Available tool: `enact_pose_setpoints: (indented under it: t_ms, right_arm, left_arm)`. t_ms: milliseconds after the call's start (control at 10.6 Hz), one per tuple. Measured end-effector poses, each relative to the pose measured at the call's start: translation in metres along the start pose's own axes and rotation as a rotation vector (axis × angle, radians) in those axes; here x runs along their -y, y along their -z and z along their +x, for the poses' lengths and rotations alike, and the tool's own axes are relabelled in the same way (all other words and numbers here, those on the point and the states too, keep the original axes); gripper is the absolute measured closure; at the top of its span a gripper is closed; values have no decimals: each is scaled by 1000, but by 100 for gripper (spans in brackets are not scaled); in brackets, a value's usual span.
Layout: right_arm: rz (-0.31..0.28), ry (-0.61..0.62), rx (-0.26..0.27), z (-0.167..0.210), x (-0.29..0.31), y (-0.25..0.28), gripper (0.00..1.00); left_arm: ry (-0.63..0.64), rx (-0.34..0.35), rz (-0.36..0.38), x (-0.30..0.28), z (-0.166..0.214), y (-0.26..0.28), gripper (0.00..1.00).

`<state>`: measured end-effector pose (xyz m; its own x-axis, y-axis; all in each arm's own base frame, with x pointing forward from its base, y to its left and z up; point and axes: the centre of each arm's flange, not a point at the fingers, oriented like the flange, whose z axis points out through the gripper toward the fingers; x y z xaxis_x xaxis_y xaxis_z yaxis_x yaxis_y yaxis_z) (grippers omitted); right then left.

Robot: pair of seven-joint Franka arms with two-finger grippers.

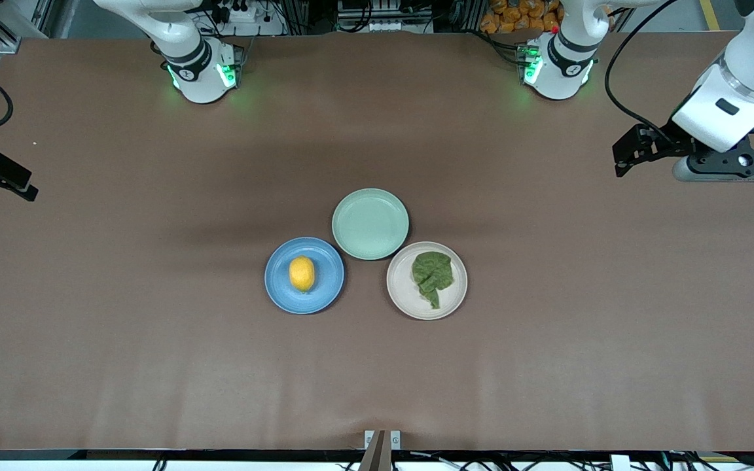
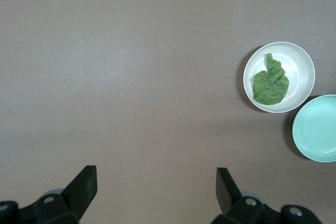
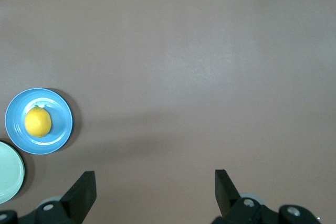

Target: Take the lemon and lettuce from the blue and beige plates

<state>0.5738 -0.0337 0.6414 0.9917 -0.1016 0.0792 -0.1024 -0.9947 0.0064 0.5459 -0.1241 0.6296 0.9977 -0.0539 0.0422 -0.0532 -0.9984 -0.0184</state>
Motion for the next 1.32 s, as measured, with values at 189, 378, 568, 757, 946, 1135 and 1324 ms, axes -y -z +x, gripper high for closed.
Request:
enact_pose_setpoints:
  t_ms: [189, 378, 568, 757, 946, 1135, 1324]
  right_arm:
    - [0, -3, -8, 1, -2, 2, 0]
    - [0, -3, -10, 0, -2, 3, 0]
    - [0, -3, -9, 0, -2, 3, 0]
    - [0, -4, -9, 0, -2, 3, 0]
    - [0, -5, -9, 0, -3, 3, 0]
    - [-1, -5, 2, 0, -3, 0, 0]
    - [-2, -5, 10, 1, -2, -5, 0]
  left_arm:
    - [-1, 3, 0, 0, 1, -2, 0]
    - [-2, 5, 1, -1, 1, -3, 0]
    - [-2, 8, 1, -1, 2, -4, 0]
    - [-1, 9, 1, -1, 2, -5, 0]
    - [5, 14, 2, 2, 4, -7, 0]
    - [1, 34, 1, 0, 8, -18, 0]
    - [-4, 57, -15, -6, 13, -32, 0]
